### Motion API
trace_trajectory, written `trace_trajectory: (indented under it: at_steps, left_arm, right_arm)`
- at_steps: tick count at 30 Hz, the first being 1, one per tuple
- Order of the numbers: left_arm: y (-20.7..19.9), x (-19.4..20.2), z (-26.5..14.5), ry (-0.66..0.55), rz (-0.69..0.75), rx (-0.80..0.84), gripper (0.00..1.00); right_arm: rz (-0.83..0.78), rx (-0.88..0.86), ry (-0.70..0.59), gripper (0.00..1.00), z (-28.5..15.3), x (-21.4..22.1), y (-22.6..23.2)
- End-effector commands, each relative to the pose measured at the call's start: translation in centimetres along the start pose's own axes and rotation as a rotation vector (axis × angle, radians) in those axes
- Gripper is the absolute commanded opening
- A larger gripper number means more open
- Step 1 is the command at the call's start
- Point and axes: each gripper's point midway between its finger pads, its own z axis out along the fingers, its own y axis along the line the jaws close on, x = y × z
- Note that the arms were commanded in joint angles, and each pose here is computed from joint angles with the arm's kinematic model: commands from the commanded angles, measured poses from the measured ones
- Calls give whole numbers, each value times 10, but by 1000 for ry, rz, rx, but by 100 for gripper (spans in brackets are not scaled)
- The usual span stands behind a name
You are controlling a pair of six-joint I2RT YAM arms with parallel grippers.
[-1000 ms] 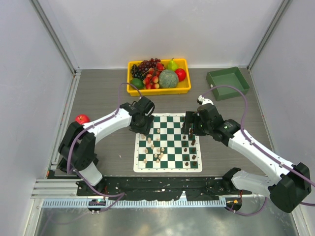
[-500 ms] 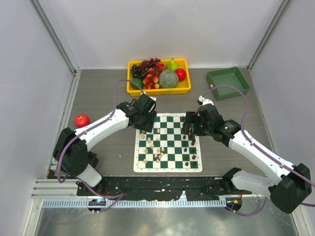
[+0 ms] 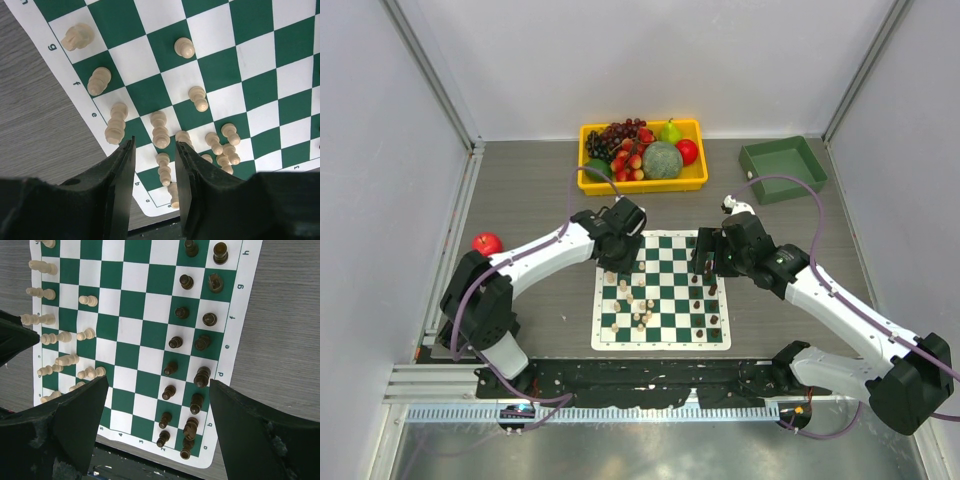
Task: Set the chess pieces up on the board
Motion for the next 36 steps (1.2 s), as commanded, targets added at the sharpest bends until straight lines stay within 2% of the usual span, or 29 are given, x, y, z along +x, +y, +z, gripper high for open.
trace_trajectory:
  at_steps: [1,36]
  left_arm:
    - [-9,-10,0,-16,6,12,41]
    - [-11,8,20,72,47,0,36]
  right_arm:
    - [16,-13,-53,89,-4,-12,3]
    - [13,-14,-47,88,-3,-11,3]
